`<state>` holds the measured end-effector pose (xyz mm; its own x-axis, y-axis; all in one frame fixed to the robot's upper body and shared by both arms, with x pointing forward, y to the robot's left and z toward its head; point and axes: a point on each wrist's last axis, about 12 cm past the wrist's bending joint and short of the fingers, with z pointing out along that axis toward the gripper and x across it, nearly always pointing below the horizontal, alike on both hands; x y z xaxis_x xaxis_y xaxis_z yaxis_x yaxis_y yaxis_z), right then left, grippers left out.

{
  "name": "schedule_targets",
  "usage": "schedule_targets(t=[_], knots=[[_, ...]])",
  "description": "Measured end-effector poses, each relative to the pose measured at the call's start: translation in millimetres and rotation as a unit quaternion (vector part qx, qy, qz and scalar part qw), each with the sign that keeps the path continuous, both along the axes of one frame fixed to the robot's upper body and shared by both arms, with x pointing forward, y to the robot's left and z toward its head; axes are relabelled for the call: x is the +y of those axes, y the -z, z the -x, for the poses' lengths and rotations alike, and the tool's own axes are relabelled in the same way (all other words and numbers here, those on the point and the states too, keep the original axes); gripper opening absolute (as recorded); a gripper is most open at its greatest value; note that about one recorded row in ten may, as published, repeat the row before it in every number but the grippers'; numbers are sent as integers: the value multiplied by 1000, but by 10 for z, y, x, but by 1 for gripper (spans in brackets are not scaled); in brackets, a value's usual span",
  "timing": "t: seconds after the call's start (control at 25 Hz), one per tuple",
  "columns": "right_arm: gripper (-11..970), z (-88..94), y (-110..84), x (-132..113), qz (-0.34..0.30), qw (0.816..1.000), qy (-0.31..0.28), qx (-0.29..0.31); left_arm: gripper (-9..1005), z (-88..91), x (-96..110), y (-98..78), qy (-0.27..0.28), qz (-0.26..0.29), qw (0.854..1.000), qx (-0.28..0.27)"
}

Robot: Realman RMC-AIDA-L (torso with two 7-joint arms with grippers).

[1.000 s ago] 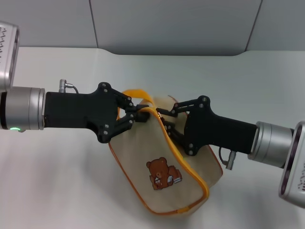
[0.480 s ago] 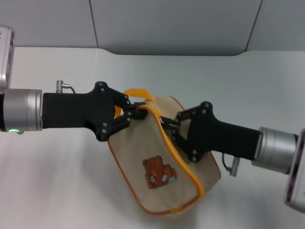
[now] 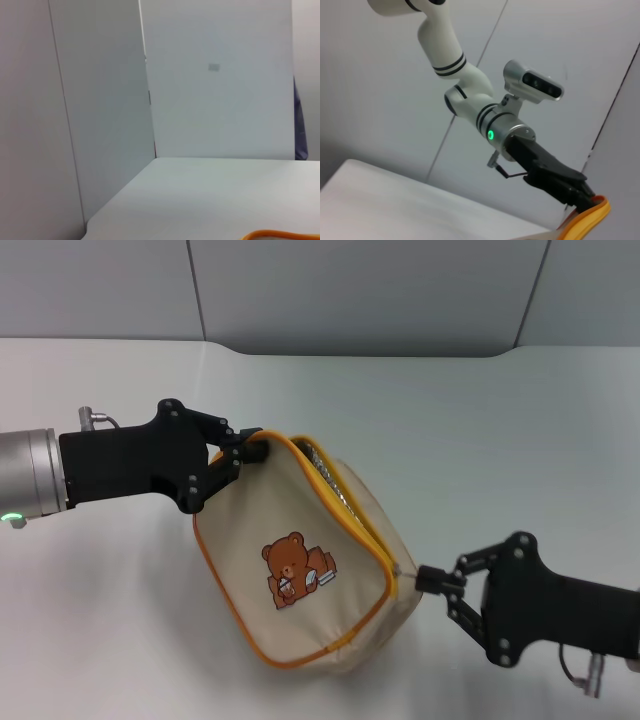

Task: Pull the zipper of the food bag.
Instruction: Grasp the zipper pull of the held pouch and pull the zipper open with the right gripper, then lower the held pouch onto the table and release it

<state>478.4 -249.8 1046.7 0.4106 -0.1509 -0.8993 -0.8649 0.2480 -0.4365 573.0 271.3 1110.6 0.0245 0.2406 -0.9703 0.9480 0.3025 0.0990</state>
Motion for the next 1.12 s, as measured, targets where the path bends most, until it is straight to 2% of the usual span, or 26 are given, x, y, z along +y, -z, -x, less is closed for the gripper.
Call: schedule_targets(t=[0.2, 0.56, 0.72, 0.84, 1.0, 1.04, 1.12], knots=[[-1, 72, 22, -79, 4, 1000, 3, 13, 97, 11, -1, 30, -3, 1, 1000, 6], [0, 74, 29, -100, -2, 1000, 17, 20, 111, 21, 5, 41, -10, 6, 1000, 7], [43, 35, 17, -151, -24, 997, 49, 57, 117, 41, 22, 61, -26, 22, 999, 16], [74, -2, -33, -214, -66, 989, 72, 113, 121, 79, 46, 130, -57, 42, 997, 34], [117, -32, -90, -282, -103, 980, 91, 141, 128, 108, 33, 200, -77, 49, 995, 46], [177, -58, -118, -315, -121, 976, 103, 150, 129, 137, 16, 286, -98, 50, 992, 60], [298, -68, -125, -318, -124, 975, 105, 153, 132, 156, -7, 347, -110, 52, 990, 70]])
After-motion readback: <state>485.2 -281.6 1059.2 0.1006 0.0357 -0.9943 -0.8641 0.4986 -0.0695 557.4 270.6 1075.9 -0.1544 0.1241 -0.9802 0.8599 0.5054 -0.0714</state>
